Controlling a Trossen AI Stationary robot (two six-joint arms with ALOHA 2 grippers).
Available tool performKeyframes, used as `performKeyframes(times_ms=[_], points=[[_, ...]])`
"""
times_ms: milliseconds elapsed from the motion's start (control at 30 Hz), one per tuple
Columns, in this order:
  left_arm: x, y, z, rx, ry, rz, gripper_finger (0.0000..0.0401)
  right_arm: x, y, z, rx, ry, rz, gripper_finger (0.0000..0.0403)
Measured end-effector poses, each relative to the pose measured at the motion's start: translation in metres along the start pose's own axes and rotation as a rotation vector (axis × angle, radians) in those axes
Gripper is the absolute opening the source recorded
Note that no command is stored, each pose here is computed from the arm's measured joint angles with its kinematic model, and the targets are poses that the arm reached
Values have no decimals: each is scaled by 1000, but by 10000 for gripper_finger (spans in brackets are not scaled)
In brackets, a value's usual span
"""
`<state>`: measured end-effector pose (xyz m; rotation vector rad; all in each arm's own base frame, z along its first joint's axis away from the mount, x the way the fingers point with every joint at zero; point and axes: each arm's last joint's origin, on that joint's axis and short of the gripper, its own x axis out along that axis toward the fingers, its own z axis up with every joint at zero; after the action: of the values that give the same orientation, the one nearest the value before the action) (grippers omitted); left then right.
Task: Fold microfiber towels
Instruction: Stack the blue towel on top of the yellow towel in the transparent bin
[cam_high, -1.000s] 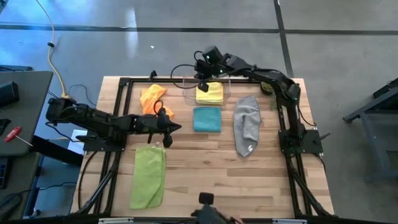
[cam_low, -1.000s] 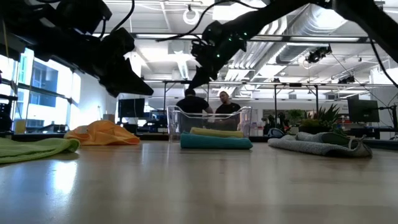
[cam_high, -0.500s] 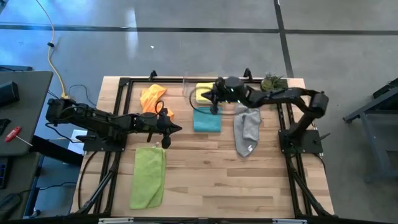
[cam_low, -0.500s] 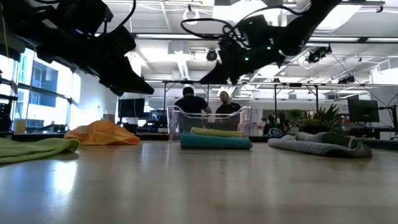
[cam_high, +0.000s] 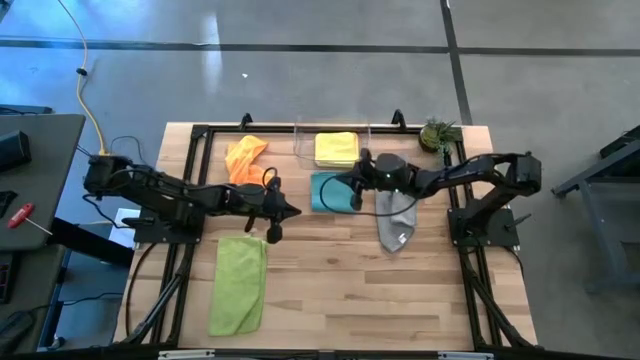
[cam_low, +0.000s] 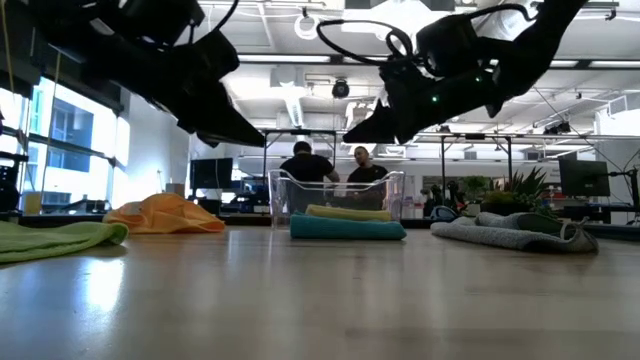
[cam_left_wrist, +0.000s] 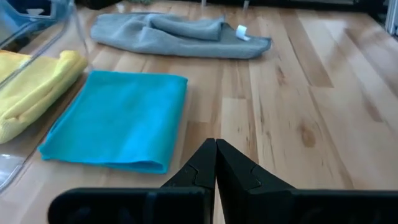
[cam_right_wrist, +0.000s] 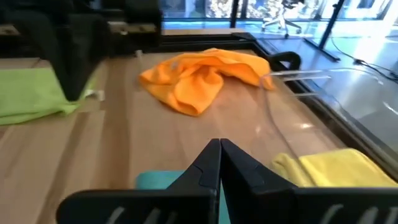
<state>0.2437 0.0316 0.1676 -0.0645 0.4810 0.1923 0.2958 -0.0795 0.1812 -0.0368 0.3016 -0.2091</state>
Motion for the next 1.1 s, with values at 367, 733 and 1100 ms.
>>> performKeyframes(times_ms=[367,733,1100], points=[[30,-4,10,41,52,-19,18,-2,16,-5,-35,0,116,0],[67,-28,9,172,117,-63,118,-13,30,-30,27,34,124,0],[96,-13,2,313,287,202,182,-14,39,-32,13,58,133,0]])
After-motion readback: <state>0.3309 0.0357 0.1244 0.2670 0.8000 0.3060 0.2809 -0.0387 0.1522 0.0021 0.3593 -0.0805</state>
